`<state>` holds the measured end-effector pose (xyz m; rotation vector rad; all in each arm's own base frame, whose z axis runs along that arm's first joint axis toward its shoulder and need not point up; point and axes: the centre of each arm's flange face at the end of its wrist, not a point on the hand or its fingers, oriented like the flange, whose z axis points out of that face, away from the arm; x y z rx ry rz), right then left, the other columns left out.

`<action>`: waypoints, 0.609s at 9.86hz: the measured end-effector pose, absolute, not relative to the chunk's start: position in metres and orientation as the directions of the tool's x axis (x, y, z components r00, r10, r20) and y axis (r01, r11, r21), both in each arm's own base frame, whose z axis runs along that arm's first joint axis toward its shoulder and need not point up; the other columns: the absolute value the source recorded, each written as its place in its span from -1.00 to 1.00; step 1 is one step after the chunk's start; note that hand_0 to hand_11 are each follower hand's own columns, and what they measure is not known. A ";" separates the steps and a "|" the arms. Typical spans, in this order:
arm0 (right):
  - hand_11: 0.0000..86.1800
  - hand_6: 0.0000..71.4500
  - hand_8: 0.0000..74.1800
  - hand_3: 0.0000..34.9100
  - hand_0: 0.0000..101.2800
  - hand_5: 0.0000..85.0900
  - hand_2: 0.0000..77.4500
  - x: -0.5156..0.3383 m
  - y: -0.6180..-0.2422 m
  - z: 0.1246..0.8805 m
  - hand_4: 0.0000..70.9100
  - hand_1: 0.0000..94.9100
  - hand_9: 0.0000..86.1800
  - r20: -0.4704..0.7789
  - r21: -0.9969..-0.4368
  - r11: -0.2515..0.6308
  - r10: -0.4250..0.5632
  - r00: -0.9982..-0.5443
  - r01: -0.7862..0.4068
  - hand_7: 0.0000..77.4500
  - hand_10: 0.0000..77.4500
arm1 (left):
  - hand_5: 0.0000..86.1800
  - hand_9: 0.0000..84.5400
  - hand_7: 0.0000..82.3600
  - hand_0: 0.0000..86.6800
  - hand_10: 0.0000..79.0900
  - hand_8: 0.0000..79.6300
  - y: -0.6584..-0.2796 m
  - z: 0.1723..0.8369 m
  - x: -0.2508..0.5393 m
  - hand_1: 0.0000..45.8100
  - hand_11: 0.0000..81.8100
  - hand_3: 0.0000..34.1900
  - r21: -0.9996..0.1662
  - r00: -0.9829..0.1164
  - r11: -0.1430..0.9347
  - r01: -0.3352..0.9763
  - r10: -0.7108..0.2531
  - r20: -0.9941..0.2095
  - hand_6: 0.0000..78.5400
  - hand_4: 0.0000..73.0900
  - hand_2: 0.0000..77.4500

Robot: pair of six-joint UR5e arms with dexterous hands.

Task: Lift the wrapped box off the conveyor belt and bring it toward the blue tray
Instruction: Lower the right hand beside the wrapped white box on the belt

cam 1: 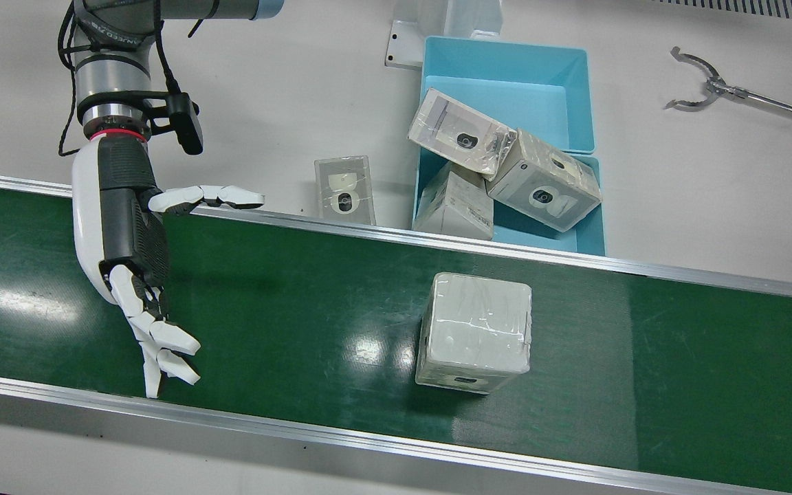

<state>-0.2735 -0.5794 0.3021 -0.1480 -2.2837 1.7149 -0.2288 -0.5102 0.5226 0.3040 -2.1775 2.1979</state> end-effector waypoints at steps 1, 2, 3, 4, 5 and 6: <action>-0.87 -1.00 -1.00 0.70 -0.15 -0.51 -0.61 -0.275 -0.582 0.300 -0.66 -0.77 -0.96 0.161 -0.953 0.290 0.248 -0.955 -0.086 -0.54 -0.93 | -0.99 -1.00 -0.99 -1.00 -0.99 -0.99 -0.510 0.523 -0.229 -1.00 -1.00 -1.00 -0.987 -0.980 -0.019 -0.160 -0.114 0.161 -1.00 -1.00 -0.97; -0.87 -1.00 -1.00 0.71 -0.15 -0.51 -0.61 -0.278 -0.585 0.298 -0.66 -0.77 -0.96 0.161 -0.953 0.290 0.248 -0.955 -0.086 -0.54 -0.93 | -0.99 -1.00 -0.99 -1.00 -0.99 -0.99 -0.510 0.523 -0.229 -1.00 -1.00 -1.00 -0.987 -0.980 -0.018 -0.160 -0.114 0.161 -1.00 -1.00 -0.97; -0.87 -1.00 -1.00 0.70 -0.15 -0.51 -0.58 -0.281 -0.587 0.296 -0.66 -0.77 -0.96 0.162 -0.953 0.289 0.249 -0.955 -0.086 -0.54 -0.93 | -0.99 -1.00 -0.99 -1.00 -1.00 -0.99 -0.510 0.523 -0.229 -1.00 -1.00 -1.00 -0.987 -0.980 -0.019 -0.160 -0.114 0.161 -1.00 -1.00 -0.97; -0.87 -1.00 -1.00 0.70 -0.15 -0.51 -0.58 -0.283 -0.589 0.295 -0.66 -0.77 -0.96 0.163 -0.954 0.287 0.250 -0.954 -0.087 -0.54 -0.93 | -0.99 -1.00 -0.99 -1.00 -1.00 -0.99 -0.510 0.523 -0.229 -1.00 -1.00 -1.00 -0.987 -0.980 -0.019 -0.160 -0.114 0.161 -1.00 -1.00 -0.99; -0.89 -1.00 -1.00 0.71 -0.15 -0.49 -0.58 -0.286 -0.590 0.294 -0.63 -0.77 -0.96 0.164 -0.954 0.286 0.252 -0.954 -0.088 -0.54 -0.89 | -0.99 -1.00 -0.99 -1.00 -0.99 -1.00 -0.510 0.523 -0.229 -1.00 -1.00 -1.00 -0.987 -0.980 -0.019 -0.160 -0.114 0.161 -1.00 -1.00 -0.97; -0.87 -1.00 -1.00 0.71 -0.15 -0.49 -0.58 -0.288 -0.592 0.293 -0.63 -0.77 -0.96 0.164 -0.954 0.286 0.253 -0.953 -0.088 -0.54 -0.89 | -0.99 -1.00 -0.99 -1.00 -0.99 -1.00 -0.510 0.523 -0.229 -1.00 -1.00 -1.00 -0.987 -0.980 -0.019 -0.160 -0.114 0.161 -1.00 -1.00 -0.97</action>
